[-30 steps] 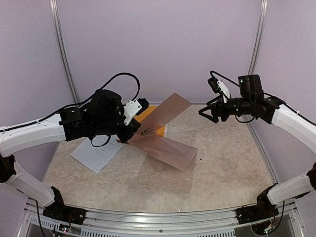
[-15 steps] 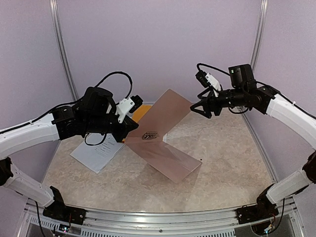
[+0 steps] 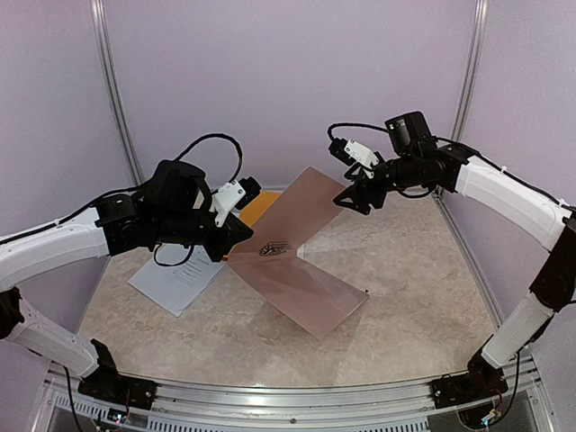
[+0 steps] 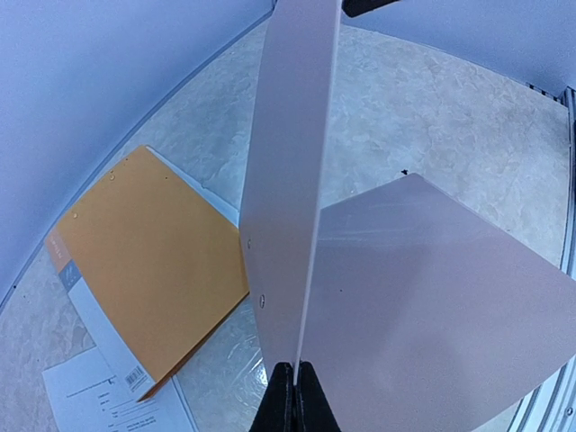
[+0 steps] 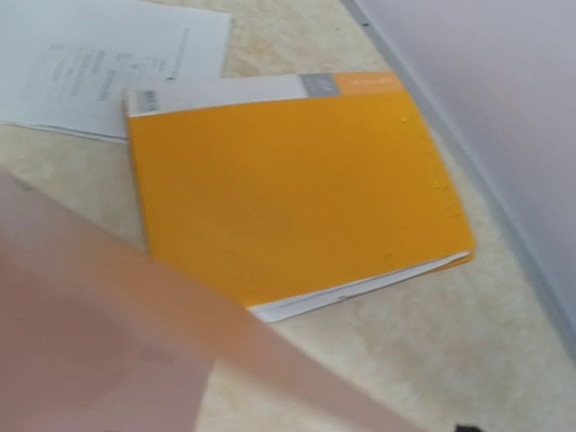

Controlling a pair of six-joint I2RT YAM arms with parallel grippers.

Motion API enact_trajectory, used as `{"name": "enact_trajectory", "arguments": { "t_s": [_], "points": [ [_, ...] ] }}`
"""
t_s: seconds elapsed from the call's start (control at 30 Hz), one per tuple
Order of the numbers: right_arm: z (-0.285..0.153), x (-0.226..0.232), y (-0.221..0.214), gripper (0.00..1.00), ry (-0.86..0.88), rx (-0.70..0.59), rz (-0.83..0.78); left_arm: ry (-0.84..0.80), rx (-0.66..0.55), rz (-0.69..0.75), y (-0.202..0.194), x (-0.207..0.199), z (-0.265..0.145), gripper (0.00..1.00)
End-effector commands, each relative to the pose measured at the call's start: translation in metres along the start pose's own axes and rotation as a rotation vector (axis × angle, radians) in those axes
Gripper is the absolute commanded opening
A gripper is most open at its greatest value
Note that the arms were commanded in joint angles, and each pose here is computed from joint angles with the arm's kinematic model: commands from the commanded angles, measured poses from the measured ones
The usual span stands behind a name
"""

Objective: Put the files into the folder
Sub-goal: Pass from the left arm to the right

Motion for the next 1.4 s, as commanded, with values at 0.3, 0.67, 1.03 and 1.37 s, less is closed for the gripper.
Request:
{"name": "enact_trajectory", "arguments": {
  "t_s": [0.3, 0.67, 1.03, 1.37],
  "points": [
    [0.021, -0.006, 0.018, 0.66, 0.103, 0.022, -0.162, -0.016, 0.016, 0.001, -0.004, 0.003, -0.003, 0.00],
    [0.034, 0.014, 0.015, 0.24, 0.211, 0.038, -0.155, 0.001, 0.037, -0.004, -0.008, 0.008, 0.002, 0.00],
    [0.007, 0.008, 0.026, 0.00, 0.140, 0.035, 0.014, 0.074, -0.023, -0.066, 0.003, 0.026, -0.006, 0.26],
    [0.000, -0.018, 0.033, 0.00, 0.050, 0.108, 0.358, 0.312, -0.137, -0.274, 0.025, 0.065, -0.026, 0.82]
  ]
}}
Point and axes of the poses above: each gripper's point midway between its finger pads, its own z axis out along the fingers, its own x axis along the line the jaws close on, y = z × x, the point moved 6 cm from there along -z, back along the fingers, and after that the axes turned 8 degrees about -z, right-handed, at the moved point
